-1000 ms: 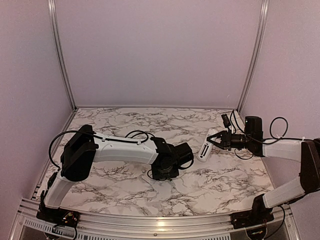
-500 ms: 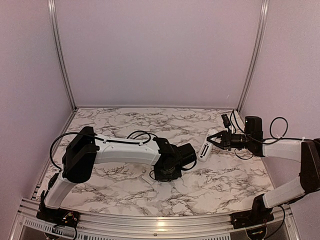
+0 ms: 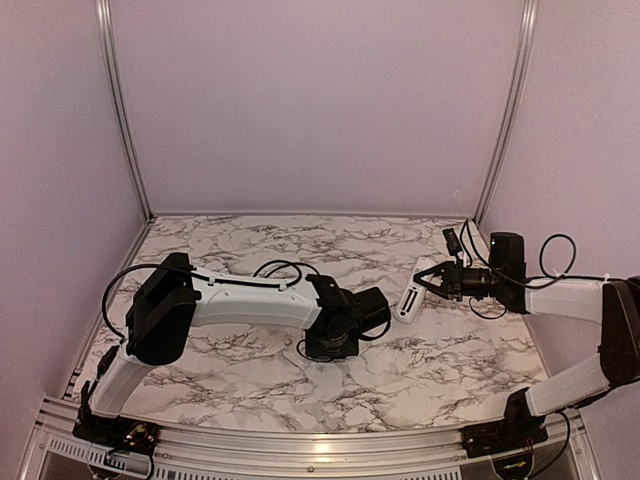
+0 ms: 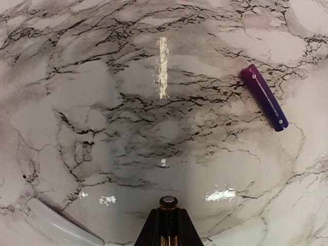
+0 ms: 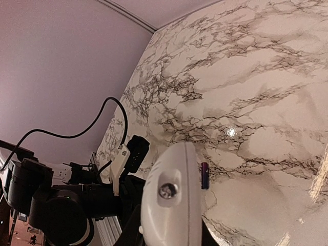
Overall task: Load the batteries into the remote control
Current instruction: Move the battery to the center of the board, then pick up the battery from the center of the board.
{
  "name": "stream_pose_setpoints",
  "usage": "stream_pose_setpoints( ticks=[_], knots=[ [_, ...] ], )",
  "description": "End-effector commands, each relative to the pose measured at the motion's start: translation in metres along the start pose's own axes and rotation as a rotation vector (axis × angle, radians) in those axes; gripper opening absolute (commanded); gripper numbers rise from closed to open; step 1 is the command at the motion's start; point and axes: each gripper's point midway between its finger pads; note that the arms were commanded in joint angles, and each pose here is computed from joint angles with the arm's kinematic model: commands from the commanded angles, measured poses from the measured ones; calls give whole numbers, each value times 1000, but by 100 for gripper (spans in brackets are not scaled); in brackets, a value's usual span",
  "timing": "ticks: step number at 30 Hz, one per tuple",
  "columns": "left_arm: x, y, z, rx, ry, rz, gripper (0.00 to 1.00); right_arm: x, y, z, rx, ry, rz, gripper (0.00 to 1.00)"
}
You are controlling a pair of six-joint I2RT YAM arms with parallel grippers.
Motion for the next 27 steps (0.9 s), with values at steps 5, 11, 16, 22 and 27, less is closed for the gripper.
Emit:
stream_pose_setpoints(
  ticks=[5, 11, 16, 22, 27],
  knots=[
    [-12, -29, 8, 314, 46, -111, 5, -2, -3, 14, -33, -59, -14, 0],
    [-14, -20, 17, 420, 190, -70, 5, 6, 7, 27, -50, -103, 24, 0],
    [-17, -16, 16, 460, 235, -56, 10, 8, 8, 34, -60, -119, 30, 0],
    [-21, -19, 19, 478, 236, -59, 21, 9, 7, 33, -58, -115, 31, 0],
    [-22, -14, 22, 487, 242, -32, 21, 10, 6, 32, -54, -111, 31, 0]
  ],
)
Point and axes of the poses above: each gripper's point midway between its finger pads, its own x axis out along the fingers, its own z axis along the line the jaws close on, y = z × x, and after that the axes turned 4 degrees about -x, right-handed
